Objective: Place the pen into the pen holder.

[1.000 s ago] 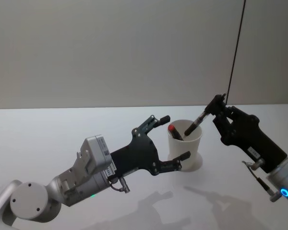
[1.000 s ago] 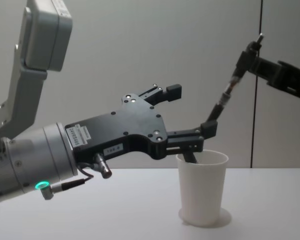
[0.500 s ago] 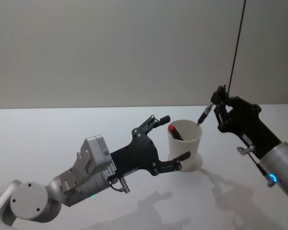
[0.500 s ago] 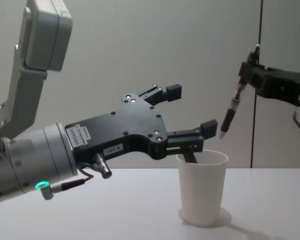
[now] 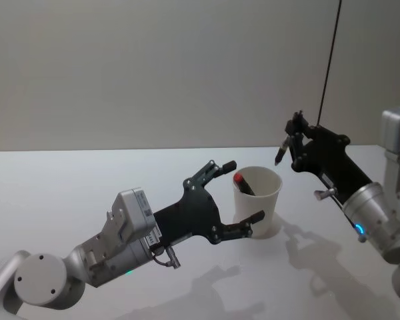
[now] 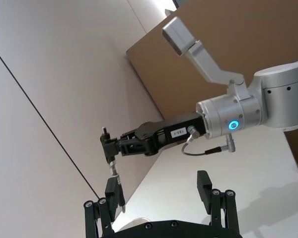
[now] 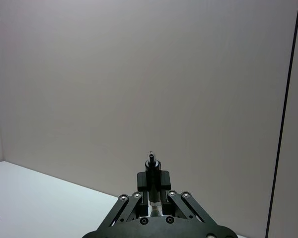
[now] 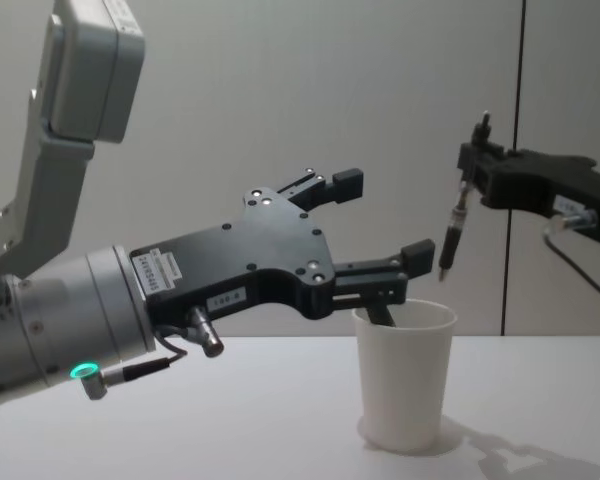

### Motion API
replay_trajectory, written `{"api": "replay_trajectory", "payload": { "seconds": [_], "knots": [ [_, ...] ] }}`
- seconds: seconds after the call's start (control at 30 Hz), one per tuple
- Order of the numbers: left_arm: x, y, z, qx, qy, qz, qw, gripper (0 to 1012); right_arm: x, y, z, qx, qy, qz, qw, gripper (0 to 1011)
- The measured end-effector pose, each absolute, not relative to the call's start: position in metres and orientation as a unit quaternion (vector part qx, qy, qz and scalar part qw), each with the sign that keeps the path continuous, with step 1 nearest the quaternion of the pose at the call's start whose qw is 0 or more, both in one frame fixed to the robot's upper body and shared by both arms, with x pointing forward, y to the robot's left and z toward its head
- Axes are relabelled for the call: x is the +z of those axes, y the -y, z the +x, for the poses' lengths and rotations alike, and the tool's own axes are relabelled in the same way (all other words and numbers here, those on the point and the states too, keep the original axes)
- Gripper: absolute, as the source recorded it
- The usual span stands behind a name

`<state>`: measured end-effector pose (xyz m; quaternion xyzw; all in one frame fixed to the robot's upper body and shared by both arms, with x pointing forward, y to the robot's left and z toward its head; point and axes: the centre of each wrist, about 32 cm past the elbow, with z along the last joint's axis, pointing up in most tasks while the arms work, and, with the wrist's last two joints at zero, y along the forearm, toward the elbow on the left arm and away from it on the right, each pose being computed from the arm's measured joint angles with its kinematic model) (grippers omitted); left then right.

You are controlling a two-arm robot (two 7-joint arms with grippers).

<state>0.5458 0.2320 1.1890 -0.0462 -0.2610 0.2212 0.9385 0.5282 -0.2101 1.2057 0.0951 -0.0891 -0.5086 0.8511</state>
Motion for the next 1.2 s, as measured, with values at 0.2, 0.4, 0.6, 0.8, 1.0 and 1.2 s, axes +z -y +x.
{"api": "replay_trajectory", "payload": {
  "seconds": [0.2, 0.4, 0.6, 0.8, 1.0, 1.2],
  "knots": [
    [1.189, -0.232, 0.546, 0.221, 0.261, -0.046, 0.939, 1000, 1.205, 0.206, 0.538, -0.504, 0.083, 0.088, 0.855, 130],
    [1.189, -0.232, 0.546, 0.221, 0.261, -0.046, 0.939, 1000, 1.204, 0.204, 0.545, -0.494, 0.076, 0.083, 0.862, 195],
    [1.189, -0.232, 0.546, 0.221, 0.261, -0.046, 0.939, 1000, 1.204, 0.203, 0.550, -0.485, 0.069, 0.082, 0.868, 383],
    [1.189, -0.232, 0.546, 0.221, 0.261, -0.046, 0.939, 1002, 1.205, 0.203, 0.553, -0.481, 0.066, 0.083, 0.870, 555],
    [1.189, -0.232, 0.546, 0.221, 0.261, -0.046, 0.939, 1000, 1.205, 0.204, 0.554, -0.477, 0.064, 0.086, 0.873, 781],
    [1.189, -0.232, 0.546, 0.221, 0.261, -0.046, 0.939, 1000, 1.205, 0.204, 0.555, -0.475, 0.063, 0.088, 0.873, 927]
  ]
}}
